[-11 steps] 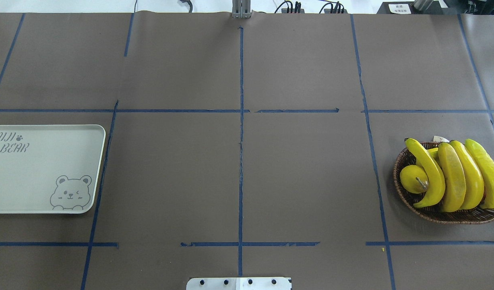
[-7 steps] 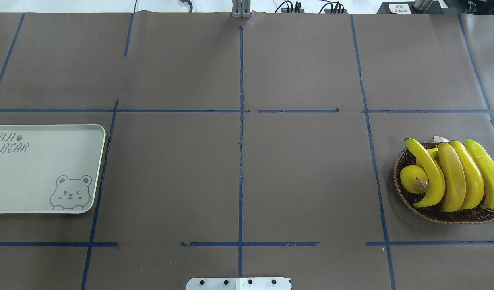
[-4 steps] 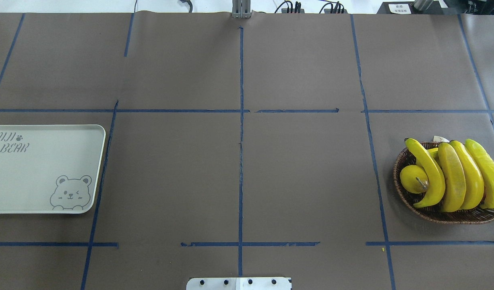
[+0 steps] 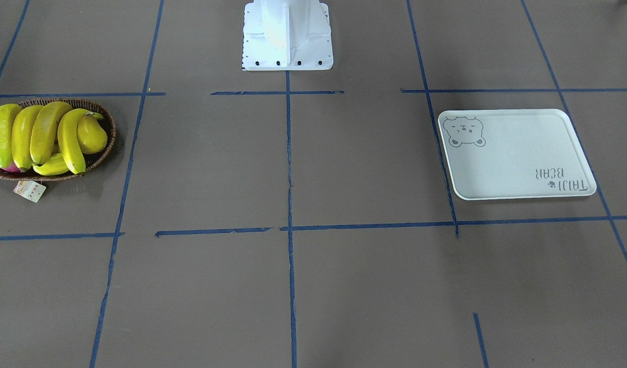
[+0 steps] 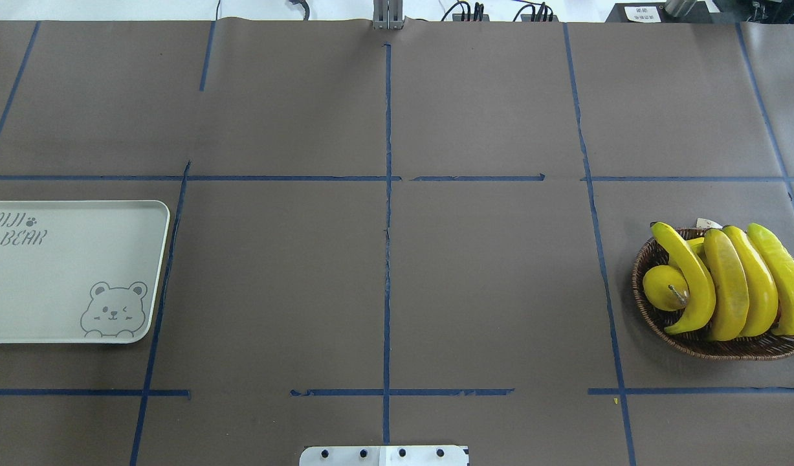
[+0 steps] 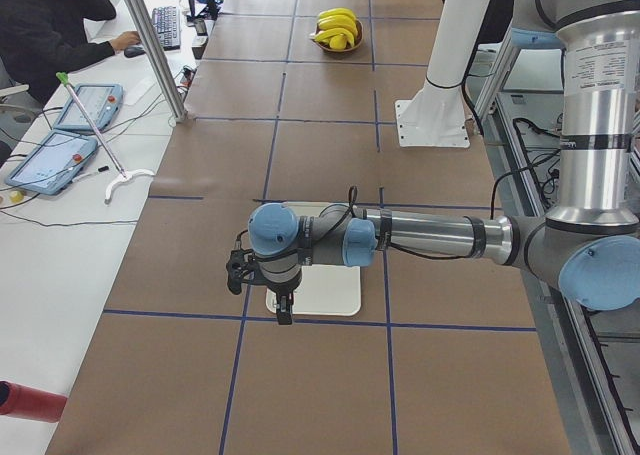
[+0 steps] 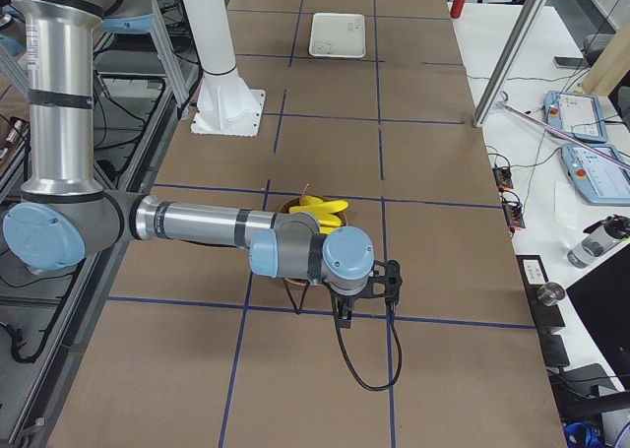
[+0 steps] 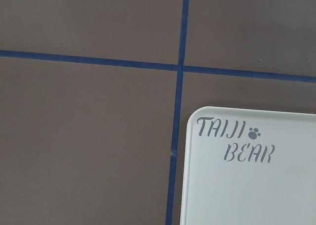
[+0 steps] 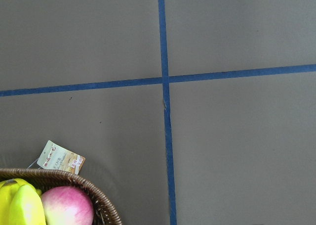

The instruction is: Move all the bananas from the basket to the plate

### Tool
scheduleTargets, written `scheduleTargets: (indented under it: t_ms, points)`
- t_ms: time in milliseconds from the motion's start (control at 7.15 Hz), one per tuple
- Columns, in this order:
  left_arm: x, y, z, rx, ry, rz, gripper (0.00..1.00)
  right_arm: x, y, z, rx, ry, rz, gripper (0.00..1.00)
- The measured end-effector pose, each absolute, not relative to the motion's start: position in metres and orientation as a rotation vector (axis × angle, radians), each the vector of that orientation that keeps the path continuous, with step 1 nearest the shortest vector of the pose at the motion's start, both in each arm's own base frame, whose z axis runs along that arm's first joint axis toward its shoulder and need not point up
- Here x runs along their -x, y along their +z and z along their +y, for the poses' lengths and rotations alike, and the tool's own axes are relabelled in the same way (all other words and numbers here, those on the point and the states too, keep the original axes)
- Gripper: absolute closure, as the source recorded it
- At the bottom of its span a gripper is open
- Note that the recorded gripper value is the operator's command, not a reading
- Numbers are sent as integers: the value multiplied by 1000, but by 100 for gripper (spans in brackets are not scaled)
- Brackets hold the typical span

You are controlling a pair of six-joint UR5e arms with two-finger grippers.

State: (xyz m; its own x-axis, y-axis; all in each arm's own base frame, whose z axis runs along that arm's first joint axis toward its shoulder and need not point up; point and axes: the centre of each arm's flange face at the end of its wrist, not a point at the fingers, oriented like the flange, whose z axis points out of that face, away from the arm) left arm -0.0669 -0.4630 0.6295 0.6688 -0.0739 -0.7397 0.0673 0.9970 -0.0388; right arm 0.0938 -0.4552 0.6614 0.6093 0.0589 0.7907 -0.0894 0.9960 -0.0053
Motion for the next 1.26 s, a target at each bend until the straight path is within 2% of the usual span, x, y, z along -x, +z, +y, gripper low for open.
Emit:
scheduleTargets:
  t_ms: [1259]
  points:
    - [66, 616, -468, -11, -79, 846, 0, -87, 610, -493, -119, 30, -929, 0]
